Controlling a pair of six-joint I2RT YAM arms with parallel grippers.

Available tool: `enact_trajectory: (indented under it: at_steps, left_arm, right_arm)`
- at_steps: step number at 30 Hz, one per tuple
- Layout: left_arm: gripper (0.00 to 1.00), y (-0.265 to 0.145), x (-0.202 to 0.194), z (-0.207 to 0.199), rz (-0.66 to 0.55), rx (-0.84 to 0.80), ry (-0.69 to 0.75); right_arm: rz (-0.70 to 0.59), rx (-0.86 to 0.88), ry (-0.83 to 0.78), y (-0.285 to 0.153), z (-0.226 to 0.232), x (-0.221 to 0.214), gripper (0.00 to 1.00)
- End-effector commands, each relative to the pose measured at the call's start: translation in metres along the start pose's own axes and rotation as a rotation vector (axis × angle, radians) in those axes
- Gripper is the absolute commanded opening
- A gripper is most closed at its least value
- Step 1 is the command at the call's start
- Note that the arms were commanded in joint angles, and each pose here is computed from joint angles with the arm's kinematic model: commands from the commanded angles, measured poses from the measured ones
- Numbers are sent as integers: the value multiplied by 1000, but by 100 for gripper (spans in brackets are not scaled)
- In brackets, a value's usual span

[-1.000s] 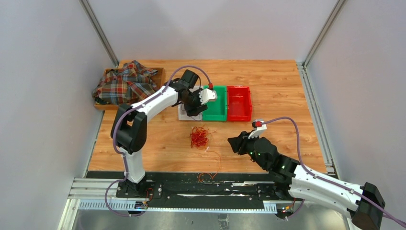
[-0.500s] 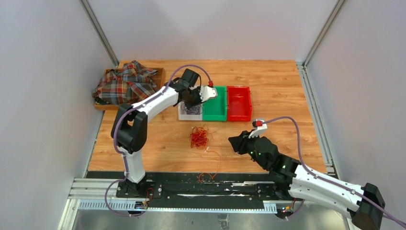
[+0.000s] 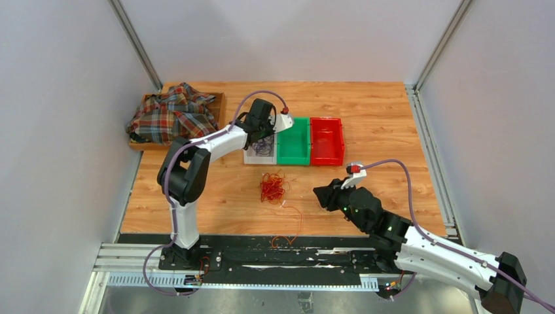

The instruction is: Untangle the cables

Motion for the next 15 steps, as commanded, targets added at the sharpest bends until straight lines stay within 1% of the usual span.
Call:
enact_trajectory:
  at_steps: [1, 5, 6, 7, 8, 9, 10, 11, 13, 14, 15]
  left_arm:
    - [1, 11, -4, -3, 9, 29, 5]
    - [3, 12, -8, -13, 25, -15, -8]
    - [5, 11, -8, -15, 26, -27, -18]
    - [10, 10, -7, -15, 26, -38, -28]
    - [17, 8, -5, -15, 24, -49, -36]
    - [28, 5, -1, -13, 18, -64, -42]
    - [36, 0, 2, -11, 14, -81, -43]
    - [46, -5, 5, -8, 15, -95, -40]
    - [70, -17, 15, 3, 3, -105, -43]
    - [77, -24, 18, 8, -4, -114, -46]
    - [82, -31, 25, 15, -20, -114, -55]
  right_arm:
    - [-33, -21, 12, -1, -3, 7, 27]
    - [-35, -19, 11, -2, -2, 9, 27]
    - [-36, -18, 12, -2, -2, 9, 27]
    - [-37, -19, 11, -2, -2, 9, 27]
    - [-37, -19, 11, -2, -2, 9, 27]
    - [-38, -17, 11, -2, -1, 10, 27]
    - [-40, -16, 9, -2, -1, 11, 27]
    - [-41, -14, 9, -2, 0, 12, 27]
    - [-43, -14, 7, -2, 0, 13, 26]
    - [-44, -13, 6, -3, 1, 13, 26]
    - [-47, -12, 6, -3, 1, 14, 26]
Point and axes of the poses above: each gripper's point midway between its finger pads, its own y axis out along the fingers, its own z axis along the line the jaws close on, x = y × z, the point moved 4 cm from there along -y, back along the fingers, and after that the axes turned 1 degree about y, right-handed, at the moved point
